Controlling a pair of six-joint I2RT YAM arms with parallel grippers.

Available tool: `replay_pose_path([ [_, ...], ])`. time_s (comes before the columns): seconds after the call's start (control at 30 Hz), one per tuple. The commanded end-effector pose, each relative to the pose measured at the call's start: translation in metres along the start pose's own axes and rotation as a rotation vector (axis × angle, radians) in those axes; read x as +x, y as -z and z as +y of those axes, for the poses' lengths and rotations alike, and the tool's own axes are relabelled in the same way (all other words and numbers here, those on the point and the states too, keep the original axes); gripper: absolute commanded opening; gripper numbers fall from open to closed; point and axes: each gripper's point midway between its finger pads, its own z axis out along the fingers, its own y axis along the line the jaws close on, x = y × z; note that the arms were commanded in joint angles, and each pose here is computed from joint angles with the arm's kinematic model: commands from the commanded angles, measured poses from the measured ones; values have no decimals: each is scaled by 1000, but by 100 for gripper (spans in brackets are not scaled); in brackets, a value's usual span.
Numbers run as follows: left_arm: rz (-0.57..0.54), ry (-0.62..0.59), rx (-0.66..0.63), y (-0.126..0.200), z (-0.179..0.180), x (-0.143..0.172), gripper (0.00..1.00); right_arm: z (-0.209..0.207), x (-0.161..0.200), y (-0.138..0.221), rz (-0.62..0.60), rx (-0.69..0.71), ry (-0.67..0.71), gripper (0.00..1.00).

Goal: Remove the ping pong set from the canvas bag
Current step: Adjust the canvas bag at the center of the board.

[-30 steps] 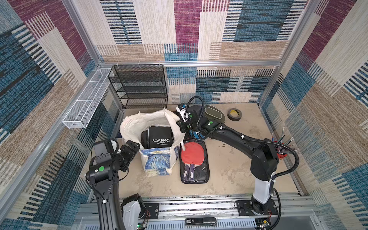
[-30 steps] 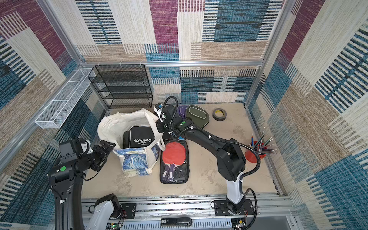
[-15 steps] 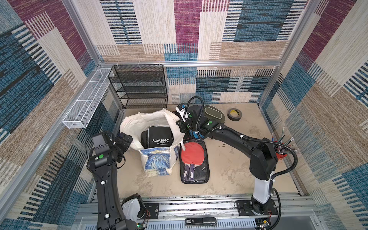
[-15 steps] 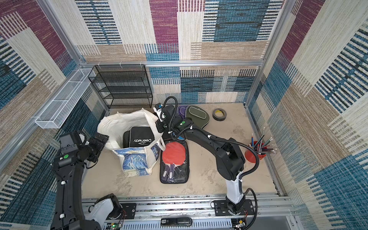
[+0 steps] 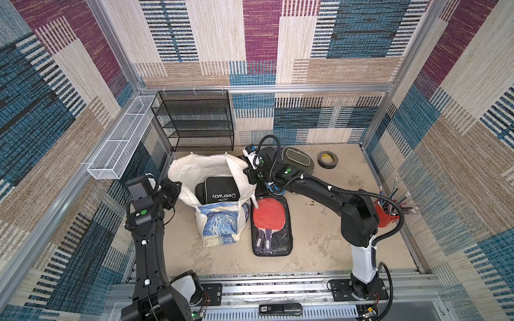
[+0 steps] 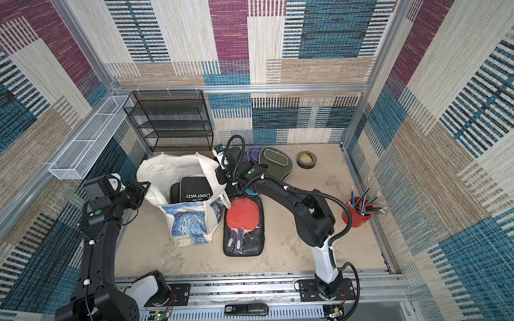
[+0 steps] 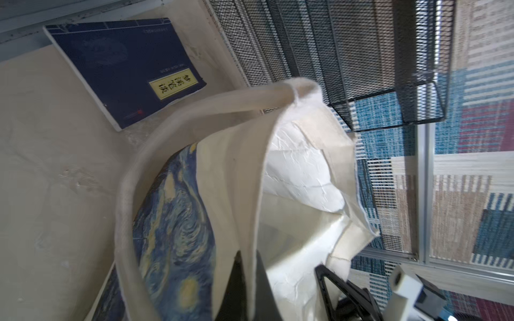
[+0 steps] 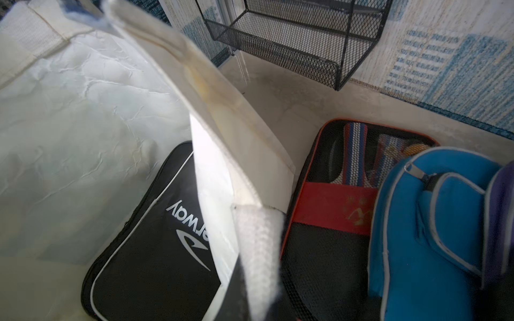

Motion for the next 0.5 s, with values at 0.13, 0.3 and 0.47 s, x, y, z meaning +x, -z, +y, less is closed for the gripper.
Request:
replay_pose_path([
  [0.13,-31,-88,304,-2,-74,-33,0,-4,-50,-7,-107,-4,-7,0],
  [0.3,14,-113,339,-17,-68,-26,0,-11,-69,-5,-144,1,2,0],
  [0.47,23,-117,342,-18,-61,-19,0,-1,-81,18,-188,-4,33,72],
])
